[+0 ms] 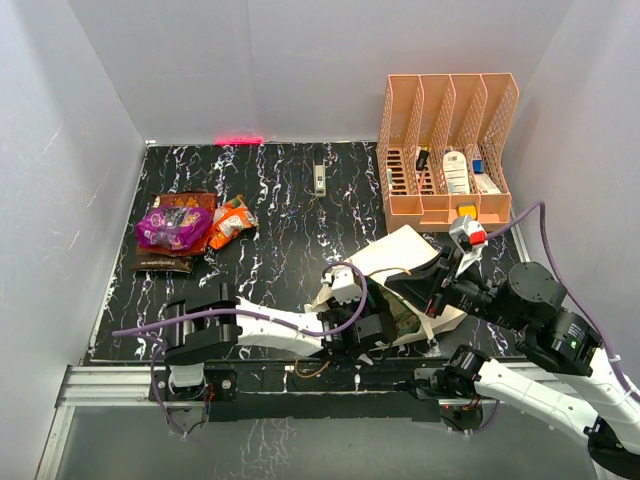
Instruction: Take the snacks out of the paper bag
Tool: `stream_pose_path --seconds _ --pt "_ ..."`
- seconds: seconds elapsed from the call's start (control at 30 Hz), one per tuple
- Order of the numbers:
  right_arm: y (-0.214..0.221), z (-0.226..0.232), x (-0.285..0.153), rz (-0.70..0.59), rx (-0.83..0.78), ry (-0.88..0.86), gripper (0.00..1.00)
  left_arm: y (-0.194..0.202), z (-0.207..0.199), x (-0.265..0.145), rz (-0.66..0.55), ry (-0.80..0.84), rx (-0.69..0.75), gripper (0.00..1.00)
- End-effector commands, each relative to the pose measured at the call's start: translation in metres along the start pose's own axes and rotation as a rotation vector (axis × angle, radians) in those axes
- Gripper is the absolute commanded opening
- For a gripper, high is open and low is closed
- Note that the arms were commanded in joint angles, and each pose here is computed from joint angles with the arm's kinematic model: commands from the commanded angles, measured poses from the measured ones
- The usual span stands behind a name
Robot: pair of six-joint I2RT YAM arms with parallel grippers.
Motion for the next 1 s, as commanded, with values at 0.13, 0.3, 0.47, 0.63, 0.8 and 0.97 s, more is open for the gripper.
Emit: stream_pose_path --seconds 0.13,0.3,0.47,0.63,0.8,0.97 --pt "-0.016 0.008 -0.007 -0.085 -0.033 -0.032 0.07 -0.044 0.005 -0.033 -0.007 0.016 0.118 0.73" --pt "-0.018 0.005 -0.004 -0.084 -0.054 -0.013 0.07 -0.068 0.009 -0.079 0.026 0.34 0.149 0.75" --pt "-0.021 0.002 -0.003 -0.091 -0.075 0.01 0.07 -0.08 0.018 -0.117 0.041 0.573 0.211 0.77" --pt "-0.021 -0.001 -0.002 -0.087 -0.08 0.025 0.07 -0.079 0.01 -0.143 0.069 0.746 0.299 0.72" --pt "-0.021 0.0 0.0 -0.089 -0.079 0.022 0.07 -0.063 0.003 -0.13 0.047 0.679 0.414 0.41" --pt "-0.022 -0.001 -0.001 -0.086 -0.079 0.032 0.07 -0.046 -0.019 -0.109 0.025 0.629 0.497 0.28"
Point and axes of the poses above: each gripper's point midway between its finger pads, its own x axis out along the fingers, its own z axis along the line the jaws close on, y = z × x, the point moved 4 cm from there along -x, back along the fingers, and after that the axes turned 9 degrees about x, right-handed, at the moved point
